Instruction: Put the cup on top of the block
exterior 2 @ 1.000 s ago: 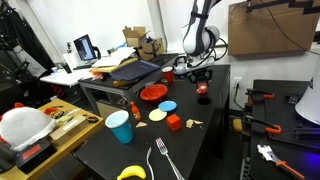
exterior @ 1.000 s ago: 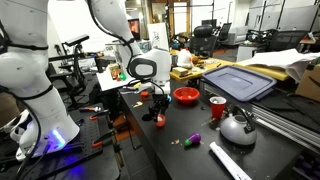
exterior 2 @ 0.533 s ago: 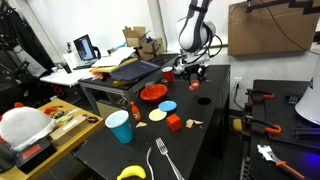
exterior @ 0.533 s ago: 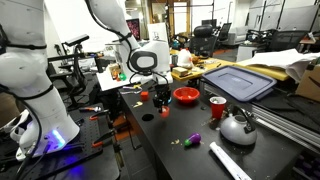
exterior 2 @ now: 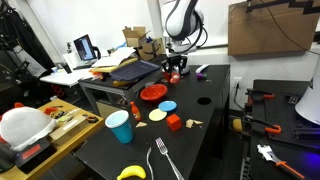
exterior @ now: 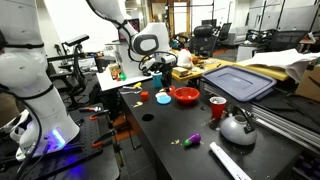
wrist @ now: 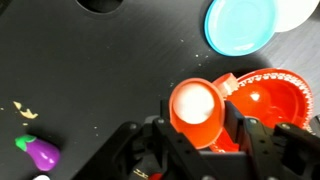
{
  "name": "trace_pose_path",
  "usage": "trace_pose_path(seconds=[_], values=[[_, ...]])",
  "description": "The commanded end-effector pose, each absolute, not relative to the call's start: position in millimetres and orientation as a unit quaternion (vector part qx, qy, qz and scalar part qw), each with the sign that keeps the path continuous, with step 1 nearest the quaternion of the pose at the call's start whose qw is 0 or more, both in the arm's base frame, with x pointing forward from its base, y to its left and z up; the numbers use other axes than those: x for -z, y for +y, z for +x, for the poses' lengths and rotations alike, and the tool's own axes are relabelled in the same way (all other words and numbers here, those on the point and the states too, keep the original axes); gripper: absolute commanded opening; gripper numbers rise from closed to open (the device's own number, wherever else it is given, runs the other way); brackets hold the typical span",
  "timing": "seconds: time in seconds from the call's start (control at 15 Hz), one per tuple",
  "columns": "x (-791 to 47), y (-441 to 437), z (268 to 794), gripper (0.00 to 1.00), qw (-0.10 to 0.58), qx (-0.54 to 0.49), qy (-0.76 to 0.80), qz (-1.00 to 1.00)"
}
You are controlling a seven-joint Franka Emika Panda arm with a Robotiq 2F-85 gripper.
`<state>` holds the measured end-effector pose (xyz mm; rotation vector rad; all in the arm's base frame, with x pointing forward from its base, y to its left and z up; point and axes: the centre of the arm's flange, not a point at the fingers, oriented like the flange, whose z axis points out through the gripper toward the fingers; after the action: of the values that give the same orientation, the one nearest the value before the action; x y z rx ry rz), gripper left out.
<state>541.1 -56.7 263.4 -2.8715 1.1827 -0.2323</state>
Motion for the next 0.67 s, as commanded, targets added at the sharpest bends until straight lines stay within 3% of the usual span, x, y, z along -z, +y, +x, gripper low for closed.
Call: trace_pose_path(seconds=[0.0,0.6], values=[[-282,-35,570,0.29,0.03,0.08,0.312,-0.946],[-308,39,615,0.29,0.067,0.056,0.139,-0.986]])
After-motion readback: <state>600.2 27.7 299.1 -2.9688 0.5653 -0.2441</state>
